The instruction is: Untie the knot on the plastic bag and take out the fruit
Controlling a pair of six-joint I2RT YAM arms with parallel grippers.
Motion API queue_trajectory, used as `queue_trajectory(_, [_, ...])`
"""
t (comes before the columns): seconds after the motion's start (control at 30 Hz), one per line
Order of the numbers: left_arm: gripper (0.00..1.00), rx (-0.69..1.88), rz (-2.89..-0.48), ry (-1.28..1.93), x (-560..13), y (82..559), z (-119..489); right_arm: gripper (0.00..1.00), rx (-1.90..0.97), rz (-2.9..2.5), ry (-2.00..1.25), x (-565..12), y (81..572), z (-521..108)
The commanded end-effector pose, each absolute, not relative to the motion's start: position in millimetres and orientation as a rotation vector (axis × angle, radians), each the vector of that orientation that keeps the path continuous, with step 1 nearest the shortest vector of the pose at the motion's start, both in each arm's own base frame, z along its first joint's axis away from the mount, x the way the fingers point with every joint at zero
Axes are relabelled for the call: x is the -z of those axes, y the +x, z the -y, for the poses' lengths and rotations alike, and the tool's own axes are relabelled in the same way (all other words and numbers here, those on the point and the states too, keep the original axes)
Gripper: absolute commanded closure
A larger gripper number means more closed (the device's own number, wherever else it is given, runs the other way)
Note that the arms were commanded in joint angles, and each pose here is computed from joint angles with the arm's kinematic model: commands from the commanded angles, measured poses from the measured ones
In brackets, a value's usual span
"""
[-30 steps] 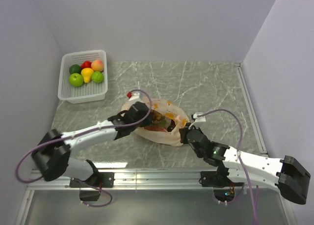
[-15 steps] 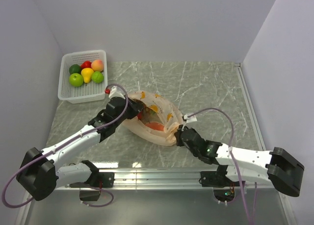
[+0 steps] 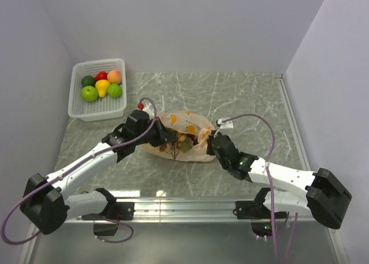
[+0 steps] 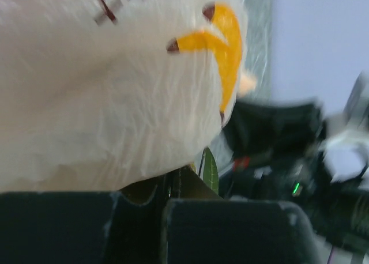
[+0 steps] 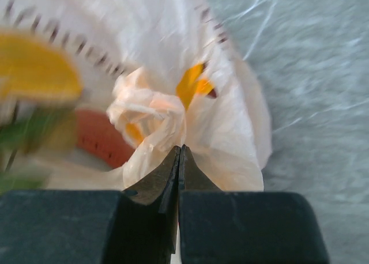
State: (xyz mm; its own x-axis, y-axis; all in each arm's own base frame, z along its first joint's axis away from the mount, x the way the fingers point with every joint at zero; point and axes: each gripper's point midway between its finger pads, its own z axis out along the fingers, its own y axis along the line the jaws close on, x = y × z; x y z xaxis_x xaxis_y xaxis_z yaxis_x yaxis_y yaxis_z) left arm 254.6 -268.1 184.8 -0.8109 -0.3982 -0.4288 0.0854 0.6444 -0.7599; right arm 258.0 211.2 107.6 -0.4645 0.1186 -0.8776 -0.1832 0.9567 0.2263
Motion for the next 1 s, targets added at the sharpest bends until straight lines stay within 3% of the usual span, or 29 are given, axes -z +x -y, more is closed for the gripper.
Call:
queue_trajectory(0.0, [0.99,1.155,-2.382,-0.012,-183,212,265,1.0,-0.299,-1.939,0.023,-140,283,-199])
queue_trajectory(0.3, [0.99,1.219,-2.521,0.353,-165,170,266,1.0,-0.29,-1.894,0.048,-171,294,-187])
queue_trajectory(0.53, [0.99,1.485,-2.303,0.655,-212,145,295,1.0,-0.346,-1.92,0.017,-175,292,-198])
queue_trajectory(0.63, [0.99,1.489,-2.305,0.654,-208,152,302,1.0,-0.388,-1.891,0.021,-191,293,-204])
queue_trajectory(0.77, [0.99,1.527,-1.973,0.701,-275,162,310,1.0,-0.364,-1.954,0.008,-165,290,-204])
queue_trajectory(0.9, [0.99,1.375,-1.763,0.554,-350,215,300,1.0,-0.375,-2.029,0.024,-129,274,-200])
queue_trajectory(0.97, [1.0,1.27,-1.753,0.425,-361,252,289,1.0,-0.393,-2.033,0.033,-126,267,-200])
